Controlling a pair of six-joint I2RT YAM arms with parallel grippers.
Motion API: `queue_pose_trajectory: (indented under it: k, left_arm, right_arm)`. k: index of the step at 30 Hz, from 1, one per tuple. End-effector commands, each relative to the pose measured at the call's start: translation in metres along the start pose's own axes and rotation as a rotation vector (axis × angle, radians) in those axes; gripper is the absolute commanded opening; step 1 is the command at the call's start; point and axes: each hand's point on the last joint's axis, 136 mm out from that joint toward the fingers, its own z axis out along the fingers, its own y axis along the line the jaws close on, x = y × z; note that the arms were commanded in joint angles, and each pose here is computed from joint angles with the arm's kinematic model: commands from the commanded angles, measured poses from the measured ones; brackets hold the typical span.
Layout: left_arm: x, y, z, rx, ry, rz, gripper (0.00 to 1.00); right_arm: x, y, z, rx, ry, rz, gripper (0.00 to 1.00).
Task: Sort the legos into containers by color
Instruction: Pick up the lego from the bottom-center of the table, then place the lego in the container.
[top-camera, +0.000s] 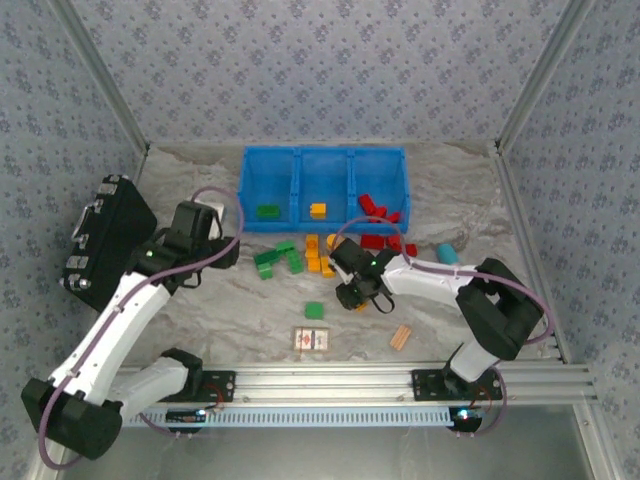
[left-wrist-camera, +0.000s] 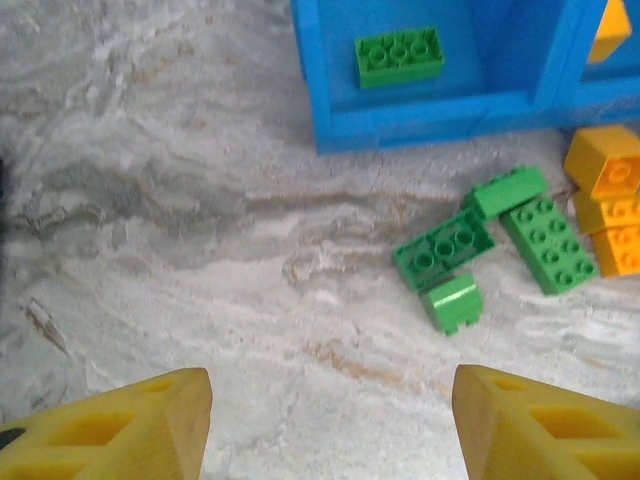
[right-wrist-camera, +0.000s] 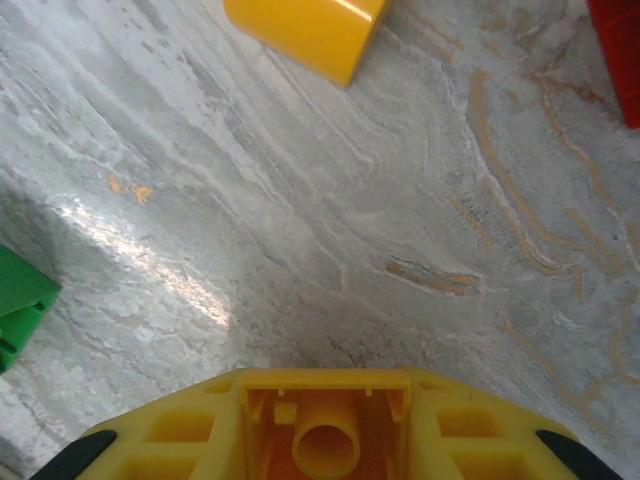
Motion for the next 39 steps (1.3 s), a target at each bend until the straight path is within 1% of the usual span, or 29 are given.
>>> queue_pose_trajectory:
  k: [1,3,7,11,16,18,19,20,22,25,28,32,34,39]
  left_arm:
    - [0.026,0.001,-0.003,0.021,0.052,-0.053,0.65]
    - [0.038,-0.007,0.0,0.068,0.07,-0.085,0.65]
    - [0.061,-0.019,0.011,0.134,0.115,-0.127,0.64]
    - [0.067,-0.037,0.013,0.177,0.11,-0.118,0.66]
    - [0.095,-0.061,0.027,0.217,0.184,-0.133,0.69]
    - [0.103,-0.071,0.03,0.24,0.194,-0.15,0.7]
    - [0.1,-0.079,0.032,0.262,0.171,-0.161,0.7]
    - [0.101,-0.083,0.033,0.271,0.167,-0.167,0.7]
    - [0.101,-0.091,0.036,0.283,0.167,-0.17,0.7]
    - [0.099,-0.104,0.038,0.292,0.181,-0.145,0.7]
    - [0.105,-0.12,0.043,0.289,0.231,-0.117,0.73]
    - [0.118,-0.147,0.051,0.314,0.283,-0.102,0.73]
    - [0.119,-0.161,0.055,0.327,0.294,-0.091,0.73]
    - [0.112,-0.191,0.056,0.343,0.324,-0.025,0.75]
  right_arm:
    - [-0.017,0.001,-0.018,0.009,-0.012,-0.019,0.29]
    - [-0.04,-0.001,-0.032,0.007,-0.052,-0.026,0.29]
    - [-0.107,-0.011,-0.061,0.004,-0.185,-0.034,0.29]
    - [-0.162,-0.03,-0.072,0.042,-0.254,-0.061,0.3]
    - [-0.22,-0.051,-0.065,0.073,-0.321,-0.058,0.31]
    - [-0.236,-0.061,-0.058,0.094,-0.331,-0.046,0.32]
    - [-0.243,-0.067,-0.053,0.105,-0.333,-0.033,0.32]
    - [-0.255,-0.074,-0.051,0.109,-0.365,-0.019,0.33]
    - [-0.267,-0.081,-0.044,0.098,-0.385,0.003,0.34]
    - [-0.276,-0.092,-0.033,0.092,-0.384,0.03,0.35]
    - [-0.281,-0.098,-0.023,0.087,-0.381,0.025,0.4]
    - [-0.289,-0.107,-0.022,0.09,-0.404,0.018,0.43]
    - [-0.292,-0.113,-0.02,0.085,-0.407,0.021,0.44]
    - [-0.293,-0.115,-0.022,0.075,-0.422,0.012,0.45]
